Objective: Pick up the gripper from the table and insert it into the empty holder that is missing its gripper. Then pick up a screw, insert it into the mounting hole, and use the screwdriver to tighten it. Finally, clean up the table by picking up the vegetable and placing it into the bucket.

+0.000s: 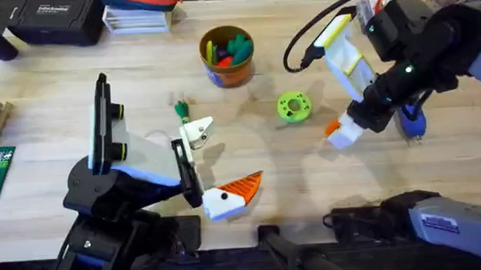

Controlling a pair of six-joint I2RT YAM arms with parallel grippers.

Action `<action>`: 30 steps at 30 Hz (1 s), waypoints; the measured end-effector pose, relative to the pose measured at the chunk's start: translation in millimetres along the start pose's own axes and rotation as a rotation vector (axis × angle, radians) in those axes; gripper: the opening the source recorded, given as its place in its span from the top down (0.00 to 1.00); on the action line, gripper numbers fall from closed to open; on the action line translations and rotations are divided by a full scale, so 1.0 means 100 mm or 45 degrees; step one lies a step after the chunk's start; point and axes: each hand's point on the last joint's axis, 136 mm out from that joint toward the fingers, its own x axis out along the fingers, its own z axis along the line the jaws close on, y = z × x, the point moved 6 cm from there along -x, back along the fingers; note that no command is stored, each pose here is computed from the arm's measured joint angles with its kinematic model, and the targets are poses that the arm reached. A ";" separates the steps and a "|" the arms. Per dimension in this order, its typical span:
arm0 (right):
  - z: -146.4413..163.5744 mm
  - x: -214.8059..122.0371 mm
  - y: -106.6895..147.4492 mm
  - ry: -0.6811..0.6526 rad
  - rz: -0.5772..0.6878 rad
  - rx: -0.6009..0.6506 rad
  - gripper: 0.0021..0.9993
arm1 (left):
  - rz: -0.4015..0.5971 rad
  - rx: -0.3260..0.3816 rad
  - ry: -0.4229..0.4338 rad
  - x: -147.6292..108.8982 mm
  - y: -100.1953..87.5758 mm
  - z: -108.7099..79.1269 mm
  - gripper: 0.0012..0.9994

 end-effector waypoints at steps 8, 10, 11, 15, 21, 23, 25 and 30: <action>0.00 0.03 0.00 -0.012 0.017 0.000 0.18 | 0.000 0.000 0.000 0.00 0.00 0.00 0.01; -0.01 0.04 -0.01 -0.016 0.024 0.001 0.18 | 0.000 0.000 0.000 0.00 0.00 0.00 0.01; -0.01 0.05 -0.01 -0.019 0.028 0.001 0.19 | 0.000 0.000 0.000 0.00 0.00 0.00 0.01; -0.01 0.10 -0.01 -0.035 0.053 0.001 0.33 | 0.000 0.000 0.000 0.00 0.00 0.00 0.01; -0.01 0.10 0.00 -0.030 0.061 -0.004 0.69 | 0.000 0.000 0.000 0.00 0.00 0.00 0.01; -0.02 0.10 0.00 -0.026 0.062 -0.003 0.92 | 0.000 0.000 0.000 0.00 0.00 0.00 0.01; -0.02 0.10 0.00 -0.025 0.062 -0.003 0.99 | 0.000 -0.001 0.000 0.00 0.00 0.00 0.01; -0.05 0.03 -0.04 -0.001 0.035 0.009 0.99 | 0.000 -0.001 0.000 0.00 0.00 0.00 0.01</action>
